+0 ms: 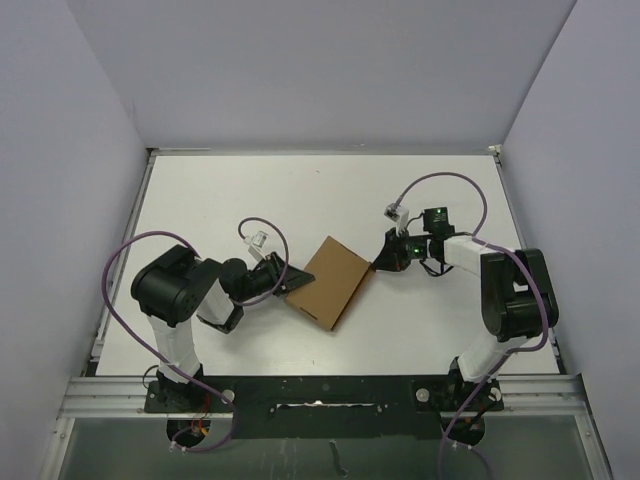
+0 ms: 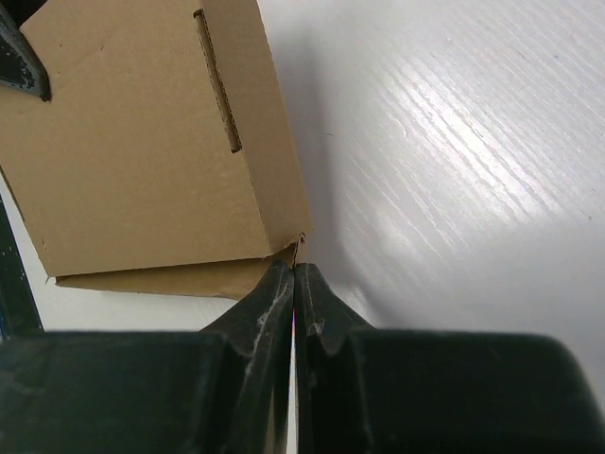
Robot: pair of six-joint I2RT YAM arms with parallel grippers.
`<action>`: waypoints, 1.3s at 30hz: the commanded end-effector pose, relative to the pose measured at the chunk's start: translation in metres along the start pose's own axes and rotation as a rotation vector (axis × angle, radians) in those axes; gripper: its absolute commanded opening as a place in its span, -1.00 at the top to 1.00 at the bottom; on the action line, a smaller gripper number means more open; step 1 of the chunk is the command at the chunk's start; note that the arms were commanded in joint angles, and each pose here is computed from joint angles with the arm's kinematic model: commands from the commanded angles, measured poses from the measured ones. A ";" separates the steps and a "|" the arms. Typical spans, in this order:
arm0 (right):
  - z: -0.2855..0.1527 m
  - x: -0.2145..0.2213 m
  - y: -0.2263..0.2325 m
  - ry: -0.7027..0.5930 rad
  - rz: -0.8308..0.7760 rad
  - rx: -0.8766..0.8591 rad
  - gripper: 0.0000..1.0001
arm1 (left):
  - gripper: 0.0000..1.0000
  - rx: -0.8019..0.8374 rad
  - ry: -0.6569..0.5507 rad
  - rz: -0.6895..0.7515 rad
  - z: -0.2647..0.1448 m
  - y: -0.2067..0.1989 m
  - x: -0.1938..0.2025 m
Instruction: Fold the paper box
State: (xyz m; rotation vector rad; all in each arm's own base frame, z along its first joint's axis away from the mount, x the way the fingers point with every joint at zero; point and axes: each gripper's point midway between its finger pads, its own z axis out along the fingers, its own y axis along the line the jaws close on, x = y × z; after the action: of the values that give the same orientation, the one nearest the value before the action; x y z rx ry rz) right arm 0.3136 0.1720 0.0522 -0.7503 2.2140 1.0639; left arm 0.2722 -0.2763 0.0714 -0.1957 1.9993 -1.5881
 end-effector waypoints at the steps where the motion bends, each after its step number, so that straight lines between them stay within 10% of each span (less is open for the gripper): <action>1: -0.009 -0.021 0.011 -0.032 -0.082 0.003 1.00 | 0.83 0.004 -0.163 0.014 0.001 -0.002 -0.030; 39: -0.027 -0.046 0.020 -0.162 -0.115 0.026 1.00 | 0.85 0.035 -0.272 -0.114 0.000 -0.025 -0.052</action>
State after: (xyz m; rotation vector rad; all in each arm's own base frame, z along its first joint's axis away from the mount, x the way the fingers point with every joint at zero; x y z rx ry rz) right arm 0.3215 0.1690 0.0798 -0.7324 2.1256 0.9810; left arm 0.2810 -0.2753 0.0842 -0.4134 1.9536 -1.6398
